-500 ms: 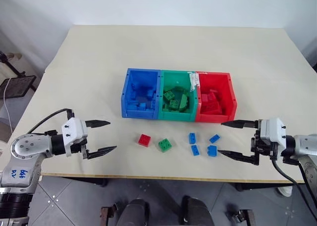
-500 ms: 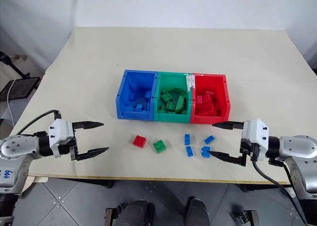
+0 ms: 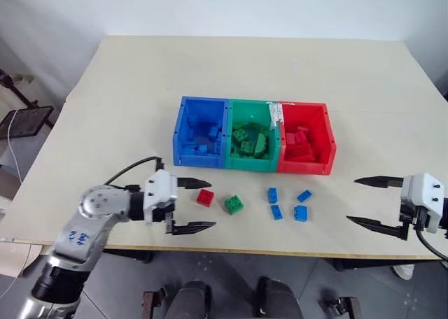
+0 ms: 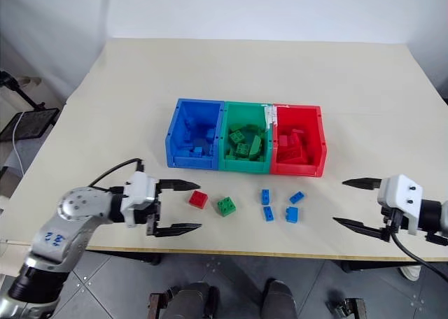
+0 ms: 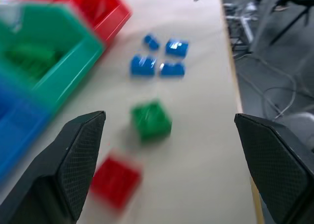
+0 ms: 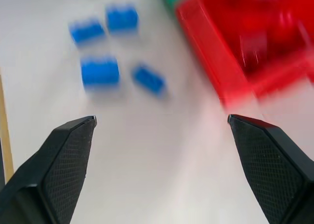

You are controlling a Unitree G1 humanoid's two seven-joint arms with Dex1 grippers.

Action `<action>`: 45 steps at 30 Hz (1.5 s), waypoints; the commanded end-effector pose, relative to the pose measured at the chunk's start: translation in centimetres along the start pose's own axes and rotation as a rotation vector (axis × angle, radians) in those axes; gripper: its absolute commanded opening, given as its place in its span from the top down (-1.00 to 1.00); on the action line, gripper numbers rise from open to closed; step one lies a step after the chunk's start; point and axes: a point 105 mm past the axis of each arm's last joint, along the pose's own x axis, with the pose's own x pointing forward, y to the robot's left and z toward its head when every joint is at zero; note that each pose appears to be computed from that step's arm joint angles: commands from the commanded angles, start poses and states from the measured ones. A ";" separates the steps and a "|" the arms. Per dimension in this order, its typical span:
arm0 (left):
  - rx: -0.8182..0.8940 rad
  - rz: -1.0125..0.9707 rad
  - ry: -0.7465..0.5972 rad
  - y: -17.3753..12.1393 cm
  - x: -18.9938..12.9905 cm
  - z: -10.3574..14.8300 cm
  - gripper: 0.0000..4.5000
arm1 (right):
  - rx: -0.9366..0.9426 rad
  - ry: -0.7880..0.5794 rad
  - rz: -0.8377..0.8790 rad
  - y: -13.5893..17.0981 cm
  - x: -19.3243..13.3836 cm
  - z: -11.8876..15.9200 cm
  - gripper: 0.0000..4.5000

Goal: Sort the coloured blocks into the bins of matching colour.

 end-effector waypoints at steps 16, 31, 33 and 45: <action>0.012 0.136 0.101 0.0 -4.7 -0.1 -0.99 | -0.213 0.034 0.392 -0.4 7.8 4.4 -1.00; 0.029 0.065 0.107 -1.3 -3.8 -0.1 -1.00 | -0.392 0.128 0.512 -1.5 11.5 2.4 -0.05; 0.031 0.052 0.103 -1.5 -3.7 0.0 -1.00 | -0.393 0.142 0.527 -1.5 11.7 2.1 -0.05; 0.045 0.064 0.087 -0.8 -3.5 -0.1 -1.00 | -0.322 0.087 0.536 -1.7 11.1 2.4 0.81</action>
